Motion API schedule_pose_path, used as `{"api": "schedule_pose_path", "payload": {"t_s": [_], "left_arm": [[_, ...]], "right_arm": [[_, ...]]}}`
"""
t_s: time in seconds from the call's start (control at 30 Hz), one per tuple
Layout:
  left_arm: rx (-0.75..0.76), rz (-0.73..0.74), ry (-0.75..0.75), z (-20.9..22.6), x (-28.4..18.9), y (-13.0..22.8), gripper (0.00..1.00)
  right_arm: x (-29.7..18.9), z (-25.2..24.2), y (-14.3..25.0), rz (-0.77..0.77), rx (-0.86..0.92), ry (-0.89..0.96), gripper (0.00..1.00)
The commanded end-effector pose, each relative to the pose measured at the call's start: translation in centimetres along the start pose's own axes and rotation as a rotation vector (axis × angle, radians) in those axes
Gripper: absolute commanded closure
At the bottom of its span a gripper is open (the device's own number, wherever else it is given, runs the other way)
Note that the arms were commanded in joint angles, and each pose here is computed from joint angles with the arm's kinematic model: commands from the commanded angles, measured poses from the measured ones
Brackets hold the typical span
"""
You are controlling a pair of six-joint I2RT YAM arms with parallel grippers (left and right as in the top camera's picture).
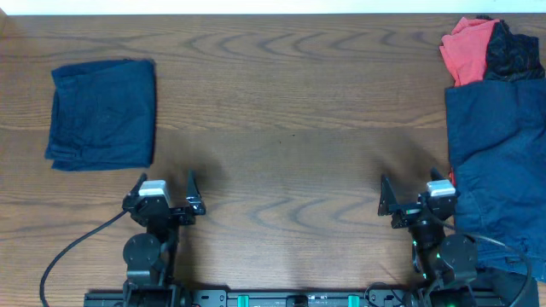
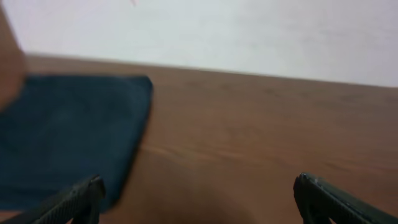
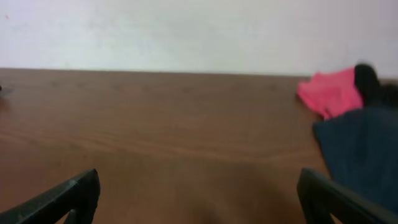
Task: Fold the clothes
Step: 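Reach the right gripper to the dark navy jeans on the right pile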
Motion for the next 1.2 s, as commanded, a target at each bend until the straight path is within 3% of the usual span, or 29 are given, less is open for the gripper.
{"api": "schedule_pose_path", "payload": {"t_s": [0.0, 0.27, 0.57, 0.67, 0.8, 0.93, 1.07, 1.17], "left_arm": [[-0.071, 0.119, 0.093, -1.0, -0.1, 1.2, 0.02], [-0.091, 0.324, 0.083, -1.0, -0.7, -2.4, 0.02], [-0.101, 0.584, 0.07, -1.0, -1.0, -8.3, 0.02], [-0.103, 0.623, 0.07, -1.0, -0.7, -8.8, 0.02], [-0.104, 0.656, 0.068, -1.0, -0.3, -8.3, 0.02], [-0.104, 0.669, 0.067, -1.0, -0.2, -8.2, 0.02], [-0.104, 0.669, 0.067, -1.0, -0.2, -8.2, 0.02], [-0.104, 0.669, 0.067, -1.0, -0.2, -8.2, 0.02]], "right_arm": [[-0.6, -0.5, -0.7, 0.066, 0.05, 0.087, 0.01], [-1.4, -1.7, -4.7, 0.191, 0.041, 0.318, 0.01], [1.7, -3.6, -6.4, 0.593, -0.018, 0.561, 0.01], [4.0, -3.9, -7.1, 0.622, -0.015, 0.577, 0.01], [5.9, -4.8, -6.0, 0.674, -0.029, 0.63, 0.01], [5.9, -7.6, -4.3, 0.695, 0.041, 0.889, 0.01], [6.1, -9.9, -2.1, 0.78, 0.066, 1.002, 0.01], [6.1, -11.2, -0.6, 0.832, 0.105, 1.071, 0.09]]}}
Point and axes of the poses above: each gripper's point midway between its finger pads, its own x axis out along the fingers, its own z axis along the line the jaws close on, y = z × x, the point moved 7 cm from there along -x, back along the fingers, and after that the axes turned 7 degrees about x, right-handed, at the moved point
